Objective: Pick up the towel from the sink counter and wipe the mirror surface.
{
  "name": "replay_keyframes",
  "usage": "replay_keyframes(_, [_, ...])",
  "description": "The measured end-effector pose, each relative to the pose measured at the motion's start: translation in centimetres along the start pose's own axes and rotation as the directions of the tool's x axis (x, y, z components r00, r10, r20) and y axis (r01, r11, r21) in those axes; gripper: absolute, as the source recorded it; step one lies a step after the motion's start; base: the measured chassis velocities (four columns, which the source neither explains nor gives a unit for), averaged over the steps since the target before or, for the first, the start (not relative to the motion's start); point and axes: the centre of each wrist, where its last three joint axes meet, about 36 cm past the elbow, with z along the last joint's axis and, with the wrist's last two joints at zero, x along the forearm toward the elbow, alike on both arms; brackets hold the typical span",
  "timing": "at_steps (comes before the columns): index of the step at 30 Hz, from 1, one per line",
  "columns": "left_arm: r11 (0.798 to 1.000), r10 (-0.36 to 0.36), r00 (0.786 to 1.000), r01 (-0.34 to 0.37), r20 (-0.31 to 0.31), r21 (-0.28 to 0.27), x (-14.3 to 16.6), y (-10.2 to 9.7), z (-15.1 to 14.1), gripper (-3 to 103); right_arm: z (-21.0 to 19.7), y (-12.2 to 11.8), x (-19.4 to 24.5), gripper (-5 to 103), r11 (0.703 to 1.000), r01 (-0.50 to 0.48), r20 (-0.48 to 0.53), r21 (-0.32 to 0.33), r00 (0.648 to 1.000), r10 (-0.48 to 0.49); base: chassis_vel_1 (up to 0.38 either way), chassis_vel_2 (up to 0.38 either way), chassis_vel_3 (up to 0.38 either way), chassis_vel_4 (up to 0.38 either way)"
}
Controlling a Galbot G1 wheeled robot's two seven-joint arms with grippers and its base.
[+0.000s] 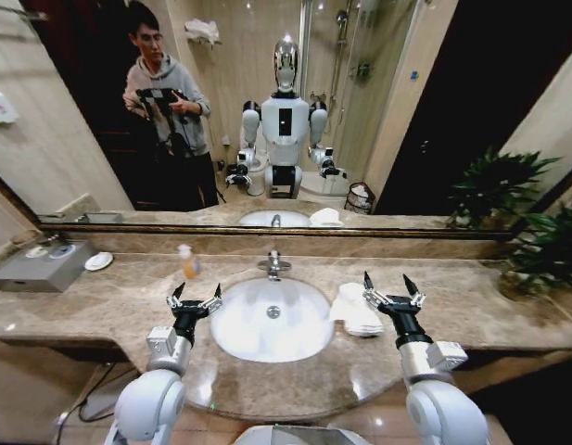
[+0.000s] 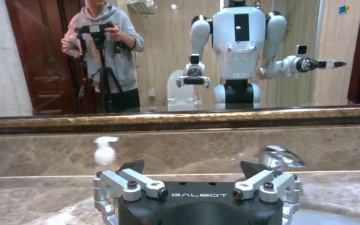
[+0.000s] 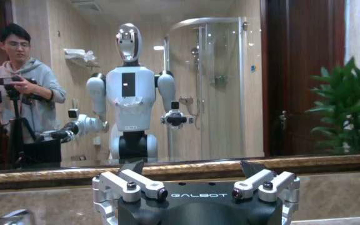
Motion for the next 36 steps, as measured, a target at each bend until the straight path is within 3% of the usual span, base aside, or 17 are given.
replay_keyframes(17, [1.0,0.0,1.0,0.0,0.0,-0.001,0.0,0.01,0.0,100,0.0,0.02,0.0,100,1.0,0.0,0.0,-0.001,1.0,0.0,0.025,-0.003,-0.018,0.007])
replay_keyframes(36, [1.0,-0.001,1.0,0.001,0.0,0.0,0.0,0.01,0.0,100,0.0,0.02,0.0,100,1.0,0.0,0.0,-0.001,1.0,0.0,0.169,-0.181,-0.189,0.192])
